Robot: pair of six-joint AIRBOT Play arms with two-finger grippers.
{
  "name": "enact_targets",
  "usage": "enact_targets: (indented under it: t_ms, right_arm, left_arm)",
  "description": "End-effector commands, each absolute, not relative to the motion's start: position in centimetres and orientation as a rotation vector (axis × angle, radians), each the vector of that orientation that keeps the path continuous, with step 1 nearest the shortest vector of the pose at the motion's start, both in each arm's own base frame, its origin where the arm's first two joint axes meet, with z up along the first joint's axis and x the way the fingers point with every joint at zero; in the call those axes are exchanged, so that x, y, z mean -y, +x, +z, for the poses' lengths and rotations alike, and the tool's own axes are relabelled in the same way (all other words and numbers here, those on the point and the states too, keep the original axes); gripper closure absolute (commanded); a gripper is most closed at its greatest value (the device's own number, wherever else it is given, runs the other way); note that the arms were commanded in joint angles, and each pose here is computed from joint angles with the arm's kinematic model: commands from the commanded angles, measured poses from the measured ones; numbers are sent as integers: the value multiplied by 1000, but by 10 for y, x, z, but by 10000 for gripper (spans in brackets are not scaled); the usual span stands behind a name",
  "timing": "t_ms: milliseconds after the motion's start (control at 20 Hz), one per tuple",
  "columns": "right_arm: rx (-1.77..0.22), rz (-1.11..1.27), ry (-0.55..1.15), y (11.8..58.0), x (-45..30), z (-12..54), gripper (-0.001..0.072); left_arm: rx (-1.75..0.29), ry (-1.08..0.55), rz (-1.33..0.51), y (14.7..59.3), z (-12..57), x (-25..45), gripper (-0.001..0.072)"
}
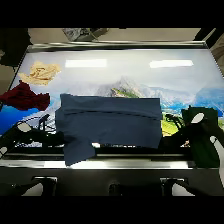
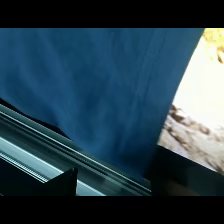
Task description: Fold the shirts.
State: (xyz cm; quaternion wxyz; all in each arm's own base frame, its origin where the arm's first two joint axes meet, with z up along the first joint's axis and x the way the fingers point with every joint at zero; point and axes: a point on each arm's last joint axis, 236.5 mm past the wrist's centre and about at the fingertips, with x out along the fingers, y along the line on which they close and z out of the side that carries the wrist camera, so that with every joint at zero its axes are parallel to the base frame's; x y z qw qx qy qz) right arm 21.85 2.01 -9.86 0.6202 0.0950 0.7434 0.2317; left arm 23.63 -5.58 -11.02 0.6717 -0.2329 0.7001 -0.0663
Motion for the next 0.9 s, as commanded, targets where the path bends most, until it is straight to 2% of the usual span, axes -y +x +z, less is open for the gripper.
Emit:
enact_targets:
  t_ms: [0, 100, 250, 400, 650, 850]
  right_arm:
    - [-1606, 473, 307, 238, -33, -113, 266]
    - [-1613, 462, 312, 238, -31, -114, 652]
    - [-1590, 528, 247, 242, -30, -100, 663]
    - [-1515, 533, 140, 263, -17, -68, 664]
    - [-1305, 489, 26, 337, -12, -11, 664]
    - [-1261, 438, -61, 408, -18, -21, 663]
  left_arm:
    - [-1560, -521, -160, 240, -107, 56, 679]
    - [-1557, -512, -167, 240, -107, 56, 679]
    - [-1508, -487, -187, 254, -91, 50, 682]
    - [-1394, -443, -215, 283, -46, 45, 682]
    - [-1215, -379, -237, 346, 16, 39, 685]
    - [-1196, -356, -260, 406, 21, 38, 684]
